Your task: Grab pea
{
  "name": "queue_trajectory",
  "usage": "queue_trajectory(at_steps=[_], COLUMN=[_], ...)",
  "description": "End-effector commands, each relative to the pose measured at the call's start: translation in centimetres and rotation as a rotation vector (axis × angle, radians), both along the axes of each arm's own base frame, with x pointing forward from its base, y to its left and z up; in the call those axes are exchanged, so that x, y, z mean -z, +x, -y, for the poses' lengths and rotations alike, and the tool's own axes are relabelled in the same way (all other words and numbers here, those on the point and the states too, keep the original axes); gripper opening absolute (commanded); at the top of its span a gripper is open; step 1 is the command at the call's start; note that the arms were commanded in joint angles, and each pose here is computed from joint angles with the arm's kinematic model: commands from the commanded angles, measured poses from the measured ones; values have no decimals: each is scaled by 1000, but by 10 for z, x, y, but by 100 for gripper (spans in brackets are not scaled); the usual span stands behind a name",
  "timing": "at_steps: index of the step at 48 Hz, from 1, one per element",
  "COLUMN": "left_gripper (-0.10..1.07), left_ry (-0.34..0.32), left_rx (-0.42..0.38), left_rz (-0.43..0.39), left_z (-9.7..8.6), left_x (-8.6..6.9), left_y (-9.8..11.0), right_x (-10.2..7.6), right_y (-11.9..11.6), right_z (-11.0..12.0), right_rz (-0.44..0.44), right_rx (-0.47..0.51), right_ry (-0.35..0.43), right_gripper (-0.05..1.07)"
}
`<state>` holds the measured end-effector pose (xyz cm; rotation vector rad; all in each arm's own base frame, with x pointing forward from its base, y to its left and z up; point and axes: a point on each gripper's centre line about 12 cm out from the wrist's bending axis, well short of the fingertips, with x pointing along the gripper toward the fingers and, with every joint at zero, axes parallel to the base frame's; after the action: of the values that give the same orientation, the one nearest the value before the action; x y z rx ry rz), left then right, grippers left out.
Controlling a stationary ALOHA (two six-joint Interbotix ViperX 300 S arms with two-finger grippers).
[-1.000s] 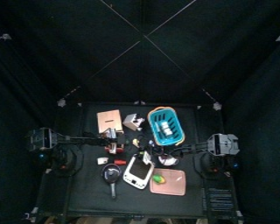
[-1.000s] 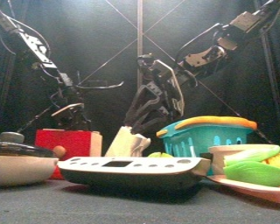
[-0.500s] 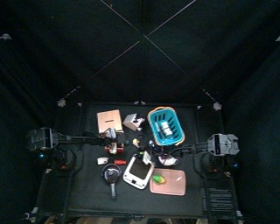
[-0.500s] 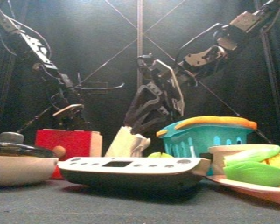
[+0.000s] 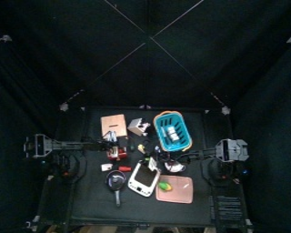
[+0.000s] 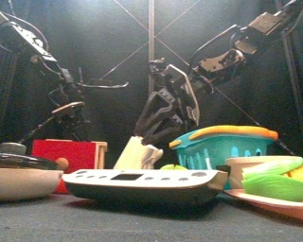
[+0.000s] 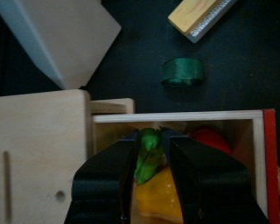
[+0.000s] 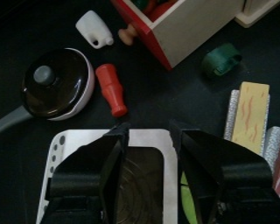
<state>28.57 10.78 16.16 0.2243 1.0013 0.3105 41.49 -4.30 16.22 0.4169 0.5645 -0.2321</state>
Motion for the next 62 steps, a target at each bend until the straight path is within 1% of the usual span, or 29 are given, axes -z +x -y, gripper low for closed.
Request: queue_trajectory(at_steps=[1,7,14,21,24,28,33,37,41,51,57,62], left_gripper=[68,68,68,69,70,73,81,86,87,87,87,87], left_ry=[29,37,39,29,23,16,4,-4,-10,-34,-41,-45], left_rx=[-4,-7,-4,5,22,47,71,81,83,75,52,48], left_rz=[59,87,97,72,70,81,115,126,120,44,23,22], left_z=[-1,0,2,5,11,16,20,22,21,18,10,7], left_x=[-23,-32,-34,-25,-22,-20,-19,-17,-12,12,20,23], left_y=[-2,-6,-10,-13,-13,-11,-9,-7,-6,-2,-2,-2], right_x=[-16,-17,-18,-18,-19,-18,-20,-20,-20,-20,-19,-17], right_y=[2,3,3,4,4,4,5,5,5,5,4,3], right_z=[0,0,-2,-3,-3,-3,-2,-3,-3,-3,-3,-3], right_rz=[47,50,52,52,55,53,58,58,58,56,55,50], right_rx=[-1,0,-5,-6,-6,-6,-5,-6,-6,-6,-6,-6], right_ry=[-7,-6,-6,-6,-6,-6,-7,-6,-6,-6,-6,-6], right_gripper=[80,80,80,80,80,80,80,80,80,80,80,80])
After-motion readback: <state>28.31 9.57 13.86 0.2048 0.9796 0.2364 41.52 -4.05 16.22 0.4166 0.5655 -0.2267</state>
